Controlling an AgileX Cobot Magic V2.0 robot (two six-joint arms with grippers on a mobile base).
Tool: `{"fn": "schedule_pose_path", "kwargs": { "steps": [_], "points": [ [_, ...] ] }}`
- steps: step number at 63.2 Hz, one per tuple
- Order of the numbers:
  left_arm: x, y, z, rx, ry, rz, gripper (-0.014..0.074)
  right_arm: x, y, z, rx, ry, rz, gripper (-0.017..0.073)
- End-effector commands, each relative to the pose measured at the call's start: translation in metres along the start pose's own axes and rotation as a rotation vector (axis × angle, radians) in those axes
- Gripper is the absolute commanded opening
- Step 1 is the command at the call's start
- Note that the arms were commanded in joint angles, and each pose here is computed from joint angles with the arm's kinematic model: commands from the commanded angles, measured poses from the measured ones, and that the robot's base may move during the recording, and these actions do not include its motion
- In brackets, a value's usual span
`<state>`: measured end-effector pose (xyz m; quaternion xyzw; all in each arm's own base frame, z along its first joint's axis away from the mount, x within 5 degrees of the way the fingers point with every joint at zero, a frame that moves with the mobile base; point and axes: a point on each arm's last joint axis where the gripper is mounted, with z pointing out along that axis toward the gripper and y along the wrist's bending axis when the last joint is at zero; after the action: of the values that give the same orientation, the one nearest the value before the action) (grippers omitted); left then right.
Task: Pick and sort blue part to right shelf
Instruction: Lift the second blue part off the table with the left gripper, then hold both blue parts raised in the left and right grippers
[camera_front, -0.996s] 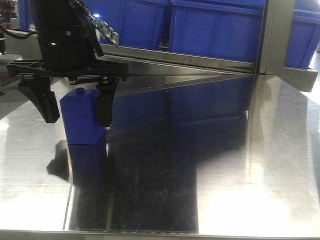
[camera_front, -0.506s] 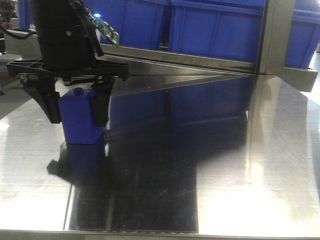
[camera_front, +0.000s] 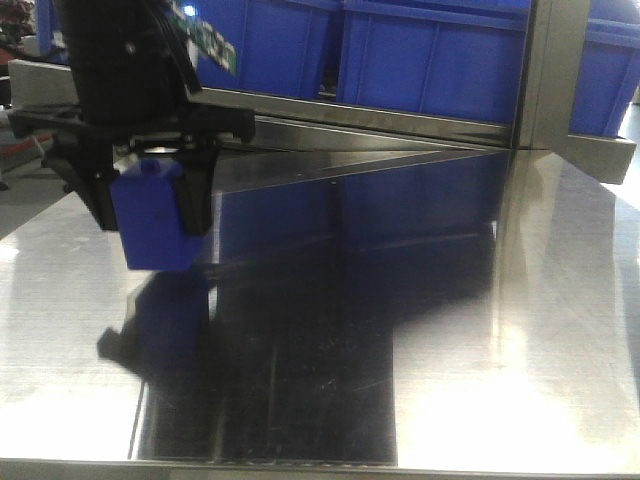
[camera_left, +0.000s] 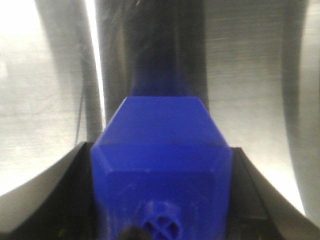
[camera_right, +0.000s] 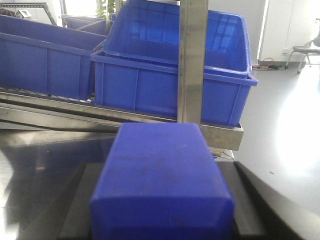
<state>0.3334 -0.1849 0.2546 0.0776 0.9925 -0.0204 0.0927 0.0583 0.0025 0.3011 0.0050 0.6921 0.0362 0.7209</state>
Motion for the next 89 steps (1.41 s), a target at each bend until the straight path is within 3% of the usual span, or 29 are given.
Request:
{"fn": "schedule_pose_path", "kwargs": {
  "steps": [1,13,21,33,48,64,78,89],
  "points": [
    [0.004,0.003,-0.042,0.068,-0.107,0.054,0.0367,-0.018,0.001,-0.001,0.0,-0.114,-0.027,0.0412],
    [0.023,0.005,-0.052,0.175,-0.2,0.249,0.0367,-0.018,0.001,-0.001,0.0,-0.114,-0.027,0.0412],
    [0.039,0.016,-0.062,0.236,-0.388,0.296,0.0367,-0.018,0.001,-0.001,0.0,-0.114,-0.027,0.0412],
    [0.065,0.048,-0.074,0.209,-0.643,0.219,0.0367,-0.018,0.001,-0.001,0.0,-0.114,-0.027,0.0412],
    [0.105,0.087,-0.083,0.145,-0.843,0.112,0.0366,-0.018,0.001,-0.001,0.0,-0.114,-0.027,0.0412],
    [0.15,0.117,-0.093,0.067,-1.07,0.008,0.0366,-0.018,0.001,-0.001,0.0,-0.114,-0.027,0.0412],
    [0.192,0.13,-0.095,0.02,-1.173,-0.042,0.0366,-0.018,0.001,-0.001,0.0,-0.114,-0.027,0.0412],
    [0.22,0.131,-0.099,0.012,-1.252,-0.049,0.0366,-0.018,0.001,-0.001,0.0,-0.114,-0.027,0.0412]
  ]
}}
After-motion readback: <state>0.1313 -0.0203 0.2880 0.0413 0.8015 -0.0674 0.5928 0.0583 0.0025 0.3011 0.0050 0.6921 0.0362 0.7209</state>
